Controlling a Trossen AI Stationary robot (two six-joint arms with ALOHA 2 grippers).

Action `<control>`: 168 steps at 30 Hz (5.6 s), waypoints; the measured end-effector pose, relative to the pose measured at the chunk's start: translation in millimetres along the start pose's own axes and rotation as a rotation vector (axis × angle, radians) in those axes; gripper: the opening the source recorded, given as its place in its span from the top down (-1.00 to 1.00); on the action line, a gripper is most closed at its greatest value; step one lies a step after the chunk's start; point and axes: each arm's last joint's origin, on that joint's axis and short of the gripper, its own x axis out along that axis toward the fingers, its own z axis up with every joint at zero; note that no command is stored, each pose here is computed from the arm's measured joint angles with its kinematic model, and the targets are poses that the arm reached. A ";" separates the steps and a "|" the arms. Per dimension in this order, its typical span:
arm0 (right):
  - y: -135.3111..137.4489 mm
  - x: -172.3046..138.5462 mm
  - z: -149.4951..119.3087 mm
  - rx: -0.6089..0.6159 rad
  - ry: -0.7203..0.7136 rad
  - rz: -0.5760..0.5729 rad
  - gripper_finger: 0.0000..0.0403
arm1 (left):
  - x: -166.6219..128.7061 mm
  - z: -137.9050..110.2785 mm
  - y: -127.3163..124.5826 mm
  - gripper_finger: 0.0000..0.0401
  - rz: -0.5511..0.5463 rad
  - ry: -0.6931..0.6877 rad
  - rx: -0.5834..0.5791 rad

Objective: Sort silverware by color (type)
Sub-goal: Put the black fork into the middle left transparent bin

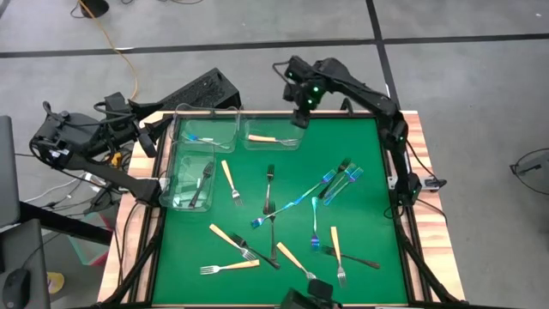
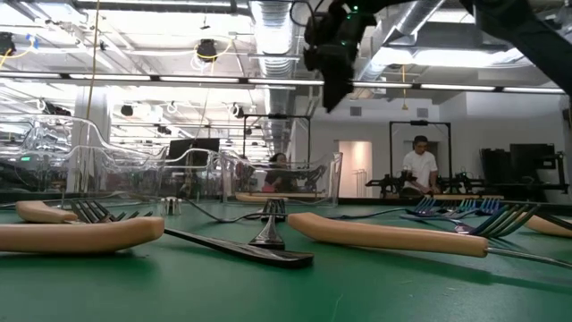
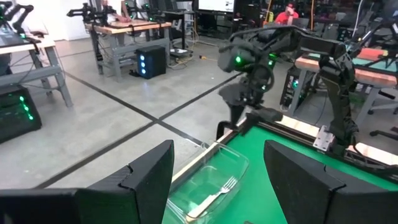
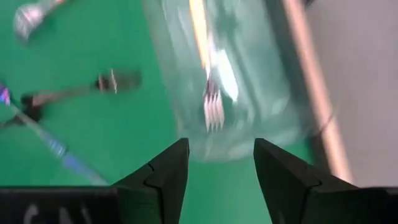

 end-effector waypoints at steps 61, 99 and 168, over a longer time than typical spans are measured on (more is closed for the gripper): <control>352.7 48.5 -244.5 0.181 0.289 0.102 0.16 | 6.1 -1.6 -19.4 -0.17 -0.283 0.106 0.006; 321.3 90.3 -329.0 0.150 0.157 0.196 -0.13 | 29.5 -8.3 -54.7 -0.17 -0.319 0.227 -0.026; 320.1 77.7 -242.2 0.060 0.140 -0.031 0.95 | 28.9 -12.4 -52.3 -0.17 -0.301 0.263 -0.001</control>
